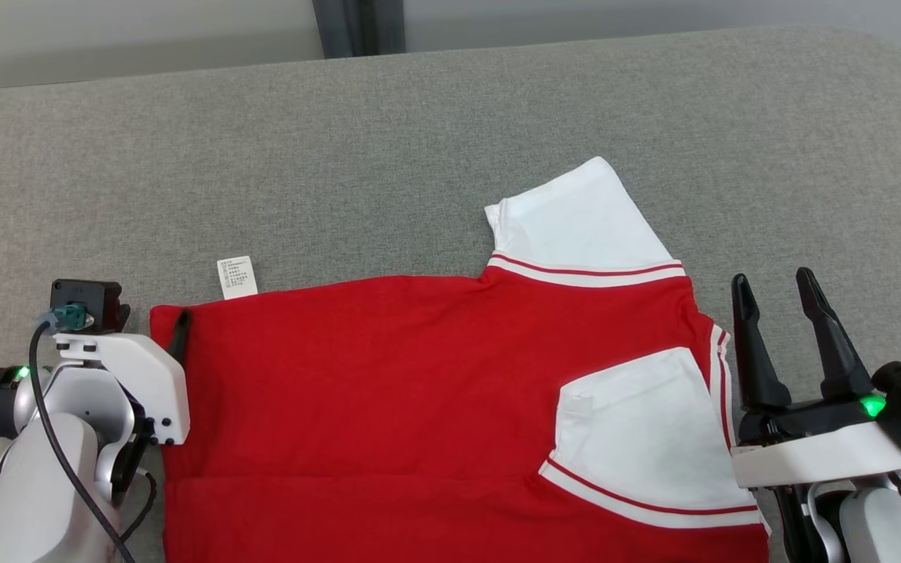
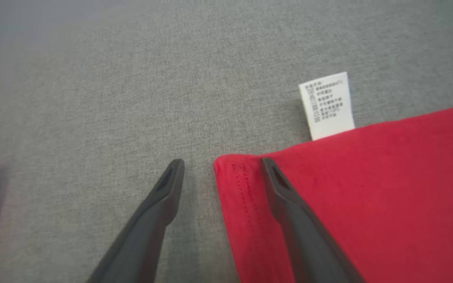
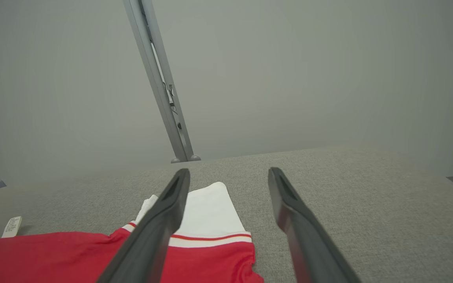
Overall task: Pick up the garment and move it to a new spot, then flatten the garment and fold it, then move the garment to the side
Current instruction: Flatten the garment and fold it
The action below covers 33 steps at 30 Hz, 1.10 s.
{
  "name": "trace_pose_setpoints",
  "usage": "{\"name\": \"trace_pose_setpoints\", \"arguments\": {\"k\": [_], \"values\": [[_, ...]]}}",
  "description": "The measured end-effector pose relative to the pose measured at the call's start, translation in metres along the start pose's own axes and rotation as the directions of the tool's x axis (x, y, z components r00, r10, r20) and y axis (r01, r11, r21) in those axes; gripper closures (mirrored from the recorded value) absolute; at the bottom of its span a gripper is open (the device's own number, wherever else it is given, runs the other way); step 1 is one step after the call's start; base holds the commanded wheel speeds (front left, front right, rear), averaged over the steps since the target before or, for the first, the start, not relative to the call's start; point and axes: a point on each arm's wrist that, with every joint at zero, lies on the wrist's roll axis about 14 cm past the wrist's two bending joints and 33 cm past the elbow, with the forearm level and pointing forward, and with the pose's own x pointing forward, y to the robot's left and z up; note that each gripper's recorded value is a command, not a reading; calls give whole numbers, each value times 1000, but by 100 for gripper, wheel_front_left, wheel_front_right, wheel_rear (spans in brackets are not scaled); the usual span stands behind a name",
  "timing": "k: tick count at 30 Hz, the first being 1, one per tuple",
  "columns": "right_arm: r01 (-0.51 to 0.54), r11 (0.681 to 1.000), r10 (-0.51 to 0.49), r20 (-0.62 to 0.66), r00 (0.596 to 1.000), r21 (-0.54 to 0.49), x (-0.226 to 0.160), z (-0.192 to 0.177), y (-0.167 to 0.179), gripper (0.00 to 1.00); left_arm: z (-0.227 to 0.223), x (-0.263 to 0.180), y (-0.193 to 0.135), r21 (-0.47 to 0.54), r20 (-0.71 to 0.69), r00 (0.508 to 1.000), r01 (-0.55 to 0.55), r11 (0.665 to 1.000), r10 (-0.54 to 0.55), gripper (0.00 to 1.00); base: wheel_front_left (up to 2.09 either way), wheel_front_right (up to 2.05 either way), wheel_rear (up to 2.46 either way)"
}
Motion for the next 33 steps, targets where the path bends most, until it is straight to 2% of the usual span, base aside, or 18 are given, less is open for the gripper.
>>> {"name": "trace_pose_setpoints", "arguments": {"k": [11,12,13,24,26,29,33], "values": [[2,1000,-2,-1,1000,-1,0,0,-1,0,-2,6,-4,7,-46,999,21,1000,-21,0,0,0,0],[2,1000,-2,-2,1000,-1,0,0,-1,0,-3,6,-5,2,-48,999,24,1000,-24,40,0,0,0],[3,1000,-3,-2,1000,-1,0,0,-1,0,-4,6,-6,-1,-51,998,27,1000,-27,100,0,0,0],[5,1000,-5,-10,1000,0,8,-3,-6,0,10,0,-14,-49,38,998,52,997,-50,100,0,0,0],[-7,1000,7,-9,1000,-18,17,-2,-10,0,14,-2,-17,-54,62,997,59,997,-55,100,0,0,0],[-27,999,25,-75,997,-34,39,-9,-14,0,18,-6,-22,-59,84,994,69,996,-63,100,0,0,0],[-44,999,47,-165,985,24,80,-12,-12,0,19,-9,-29,-60,105,992,81,995,-75,100,0,0,0]]}}
